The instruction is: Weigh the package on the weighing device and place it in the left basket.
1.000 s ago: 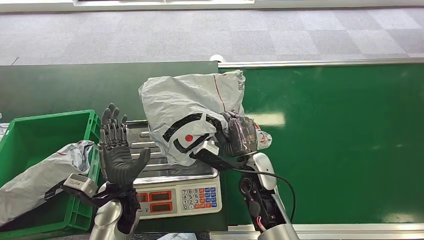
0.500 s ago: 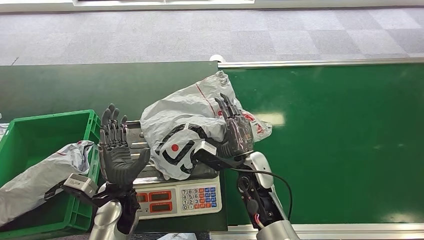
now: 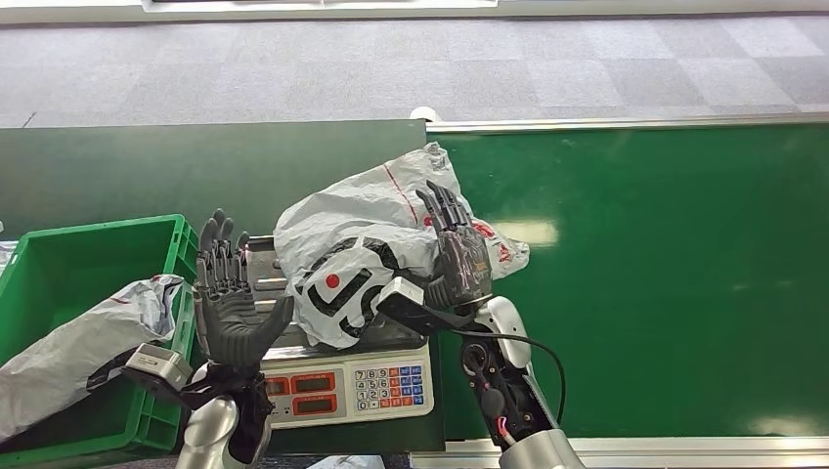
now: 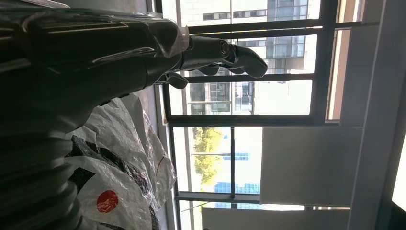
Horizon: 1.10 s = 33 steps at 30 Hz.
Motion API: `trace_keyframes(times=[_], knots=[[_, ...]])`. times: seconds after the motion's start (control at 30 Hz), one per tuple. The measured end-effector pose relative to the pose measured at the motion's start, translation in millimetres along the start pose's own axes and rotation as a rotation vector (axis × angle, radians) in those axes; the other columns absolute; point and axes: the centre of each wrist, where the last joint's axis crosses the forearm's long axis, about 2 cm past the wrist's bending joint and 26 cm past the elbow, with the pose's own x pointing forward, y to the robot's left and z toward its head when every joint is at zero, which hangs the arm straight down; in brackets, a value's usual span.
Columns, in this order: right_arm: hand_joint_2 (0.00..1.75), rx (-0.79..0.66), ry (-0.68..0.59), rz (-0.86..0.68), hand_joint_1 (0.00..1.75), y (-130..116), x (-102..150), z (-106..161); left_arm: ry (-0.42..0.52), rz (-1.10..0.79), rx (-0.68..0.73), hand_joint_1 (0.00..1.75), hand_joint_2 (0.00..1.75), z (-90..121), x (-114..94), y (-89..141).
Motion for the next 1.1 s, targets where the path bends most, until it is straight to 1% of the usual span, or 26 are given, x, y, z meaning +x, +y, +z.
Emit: trace_keyframes(times=[0.13,0.23,0.3,0.4,0.77,0.97,1.1], knots=[[1.75,-0.002,-0.002,-0.012,0.0,-0.1,0.1,-0.5,0.001,-0.002,0.002,0.0,1.75,1.3,0.3,0.1],[1.75,-0.003,-0.02,-0.06,0.0,0.3,1.8,-2.6,0.002,-0.004,0.004,0.0,1.75,2.3,0.7,-0.2],[1.75,0.004,-0.05,-0.149,0.0,1.8,6.0,-6.5,0.002,-0.003,0.005,0.0,1.75,2.0,0.6,-1.2],[1.75,0.032,-0.111,-0.304,0.0,4.0,18.8,-16.7,0.0,-0.003,0.009,0.0,1.75,0.1,-0.1,-3.6],[1.75,0.096,-0.274,-0.612,0.0,2.0,59.1,-45.5,-0.007,-0.007,0.023,0.0,1.75,-9.1,-3.1,-7.8],[1.75,0.097,-0.295,-0.661,0.0,0.4,64.4,-48.9,-0.004,-0.004,0.023,0.0,1.75,-11.3,-5.1,-9.6],[1.75,0.035,-0.288,-0.642,0.0,-3.2,64.0,-48.6,0.0,-0.006,0.021,0.0,1.75,-10.1,-5.7,-9.5]])
